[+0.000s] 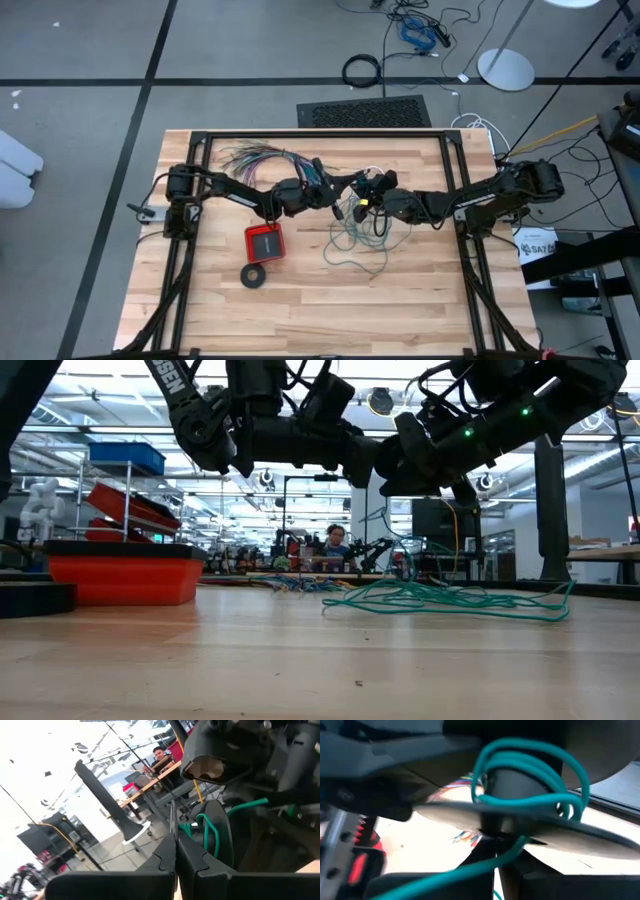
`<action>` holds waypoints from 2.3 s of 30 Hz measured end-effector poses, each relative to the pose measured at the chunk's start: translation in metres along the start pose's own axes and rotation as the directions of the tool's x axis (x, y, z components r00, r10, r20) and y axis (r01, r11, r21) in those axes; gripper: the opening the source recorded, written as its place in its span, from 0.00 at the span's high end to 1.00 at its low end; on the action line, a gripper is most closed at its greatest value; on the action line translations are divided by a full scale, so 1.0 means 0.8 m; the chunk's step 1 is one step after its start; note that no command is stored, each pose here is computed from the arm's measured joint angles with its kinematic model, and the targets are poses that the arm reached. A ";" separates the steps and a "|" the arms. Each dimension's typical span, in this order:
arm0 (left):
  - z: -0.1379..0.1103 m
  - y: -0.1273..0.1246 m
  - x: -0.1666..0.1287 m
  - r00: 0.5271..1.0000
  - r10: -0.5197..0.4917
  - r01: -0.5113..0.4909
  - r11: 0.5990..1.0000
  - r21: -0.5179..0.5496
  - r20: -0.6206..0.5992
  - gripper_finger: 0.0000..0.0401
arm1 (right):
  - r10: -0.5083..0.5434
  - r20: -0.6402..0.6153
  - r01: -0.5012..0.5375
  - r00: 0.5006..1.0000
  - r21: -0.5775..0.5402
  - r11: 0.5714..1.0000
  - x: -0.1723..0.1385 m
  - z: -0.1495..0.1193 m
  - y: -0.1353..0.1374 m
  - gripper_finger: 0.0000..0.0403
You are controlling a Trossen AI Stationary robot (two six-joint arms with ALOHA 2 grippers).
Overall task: Coil cords
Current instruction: Coil the green wire onto the spool
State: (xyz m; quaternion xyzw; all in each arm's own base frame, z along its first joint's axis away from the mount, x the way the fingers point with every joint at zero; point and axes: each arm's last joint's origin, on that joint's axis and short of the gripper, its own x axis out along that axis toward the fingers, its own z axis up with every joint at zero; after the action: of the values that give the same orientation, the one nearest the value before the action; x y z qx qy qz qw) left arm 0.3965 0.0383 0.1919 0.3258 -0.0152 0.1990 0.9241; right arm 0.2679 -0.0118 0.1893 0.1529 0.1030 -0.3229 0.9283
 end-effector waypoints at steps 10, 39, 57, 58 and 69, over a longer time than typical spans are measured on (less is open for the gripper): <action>-0.001 0.002 0.000 0.999 0.045 -0.041 0.987 0.153 -0.024 1.00 | 0.059 0.022 -0.060 0.998 0.043 0.997 0.000 0.005 0.004 1.00; -0.021 -0.009 -0.010 0.992 0.081 -0.047 0.953 0.298 -0.101 1.00 | 0.106 -0.033 -0.104 0.994 0.038 0.994 -0.030 0.025 -0.003 1.00; -0.011 -0.031 -0.019 0.989 0.055 -0.020 0.970 0.241 -0.138 1.00 | 0.011 -0.181 -0.035 0.983 -0.131 0.991 -0.069 0.034 -0.037 1.00; -0.011 -0.031 -0.019 0.988 0.060 -0.024 0.970 0.243 -0.144 1.00 | 0.008 -0.191 -0.035 0.982 -0.142 0.989 -0.069 0.032 -0.037 1.00; -0.014 -0.034 -0.020 0.973 0.090 -0.031 0.963 0.268 -0.211 1.00 | 0.147 -0.348 -0.262 0.926 -0.310 0.914 -0.067 -0.001 -0.009 1.00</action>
State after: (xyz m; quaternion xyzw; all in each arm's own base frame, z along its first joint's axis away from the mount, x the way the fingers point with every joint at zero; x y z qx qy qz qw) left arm 0.3906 0.0199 0.1644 0.4207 0.1040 0.2625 0.8621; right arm 0.2217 0.0136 0.2028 0.0446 0.2899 -0.1701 0.9407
